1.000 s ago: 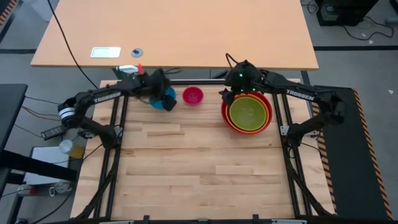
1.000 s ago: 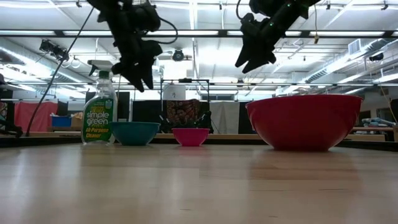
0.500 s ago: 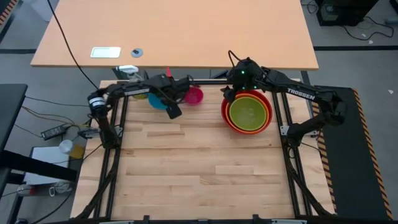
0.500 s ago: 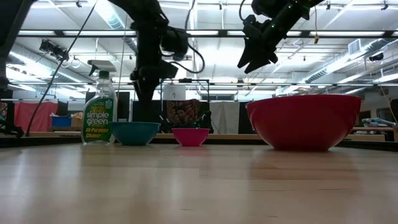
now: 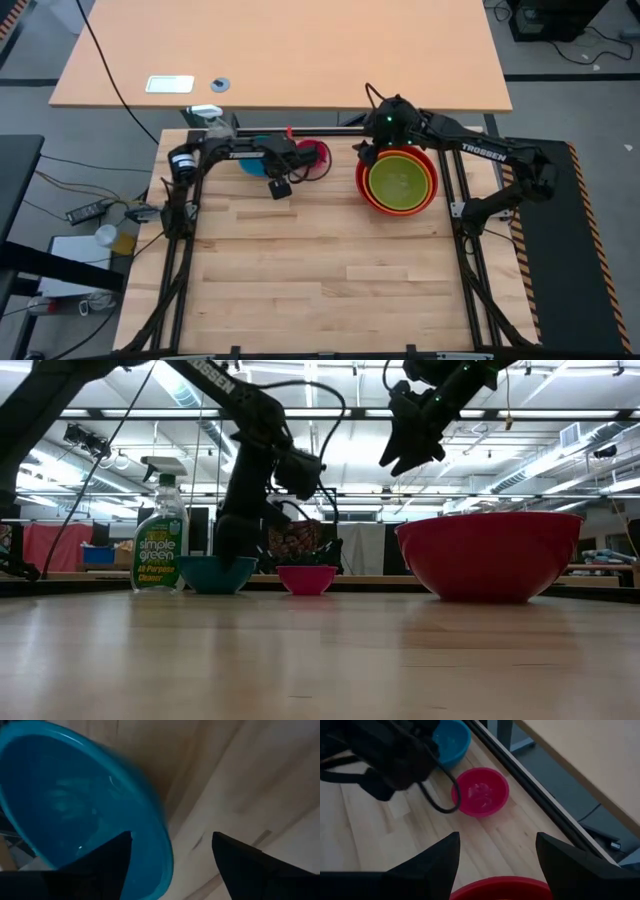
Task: Nest bowls inside each other
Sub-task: Stack the blue bowl on top of the green bowl
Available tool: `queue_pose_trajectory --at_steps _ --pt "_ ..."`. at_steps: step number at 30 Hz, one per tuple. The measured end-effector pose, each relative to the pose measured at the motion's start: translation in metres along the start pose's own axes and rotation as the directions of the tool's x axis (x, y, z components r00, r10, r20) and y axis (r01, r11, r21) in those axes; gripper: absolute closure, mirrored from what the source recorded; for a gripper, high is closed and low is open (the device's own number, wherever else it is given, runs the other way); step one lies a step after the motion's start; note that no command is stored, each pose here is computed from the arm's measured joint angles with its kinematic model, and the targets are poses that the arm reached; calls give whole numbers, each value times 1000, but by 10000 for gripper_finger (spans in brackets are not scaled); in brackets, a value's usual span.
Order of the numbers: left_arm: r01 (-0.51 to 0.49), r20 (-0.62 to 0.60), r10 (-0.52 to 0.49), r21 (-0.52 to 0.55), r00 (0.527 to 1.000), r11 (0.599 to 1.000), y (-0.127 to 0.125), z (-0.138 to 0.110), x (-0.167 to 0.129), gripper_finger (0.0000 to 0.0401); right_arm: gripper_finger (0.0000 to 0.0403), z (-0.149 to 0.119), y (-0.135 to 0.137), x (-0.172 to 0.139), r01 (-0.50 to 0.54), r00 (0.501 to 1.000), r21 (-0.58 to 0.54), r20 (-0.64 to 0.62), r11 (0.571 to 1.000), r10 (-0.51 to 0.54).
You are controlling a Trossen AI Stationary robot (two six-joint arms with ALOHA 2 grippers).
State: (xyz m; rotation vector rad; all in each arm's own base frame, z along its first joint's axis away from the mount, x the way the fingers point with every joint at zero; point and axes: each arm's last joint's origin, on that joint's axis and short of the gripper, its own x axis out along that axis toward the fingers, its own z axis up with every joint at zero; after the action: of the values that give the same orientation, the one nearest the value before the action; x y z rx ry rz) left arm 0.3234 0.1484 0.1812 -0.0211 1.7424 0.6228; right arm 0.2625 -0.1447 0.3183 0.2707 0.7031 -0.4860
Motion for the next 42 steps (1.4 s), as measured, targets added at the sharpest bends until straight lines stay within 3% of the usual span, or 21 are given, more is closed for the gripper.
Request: queue_pose_trajectory --at_steps 8,15,20,24,29,33,36,42 --pt "84 -55 -85 -20 995 996 5 5 19 148 138 0 8 0 -21 1000 -4 7 1000 21" --pt "103 -74 -105 -33 992 994 11 3 20 247 138 1 14 0 -35 999 -8 18 999 36" --pt "170 -74 -171 -24 982 985 9 2 20 325 138 1 14 0 -36 999 19 20 999 35" --pt "159 -99 -157 14 983 987 3 -1 16 385 138 1 14 -2 -34 999 28 27 999 33" --pt "171 -84 -166 60 983 983 -5 -6 2 386 138 1 14 -3 -61 998 65 22 996 60" --pt "165 -21 -164 141 986 976 -16 -16 -23 388 138 0 17 -2 -106 994 105 9 989 106" --pt "94 68 -115 263 991 960 -25 -26 -48 390 138 0 17 -2 -109 994 164 7 980 109" --pt "-131 329 -57 522 943 843 -54 -45 -98 390 137 0 15 -2 -146 989 257 4 955 151"
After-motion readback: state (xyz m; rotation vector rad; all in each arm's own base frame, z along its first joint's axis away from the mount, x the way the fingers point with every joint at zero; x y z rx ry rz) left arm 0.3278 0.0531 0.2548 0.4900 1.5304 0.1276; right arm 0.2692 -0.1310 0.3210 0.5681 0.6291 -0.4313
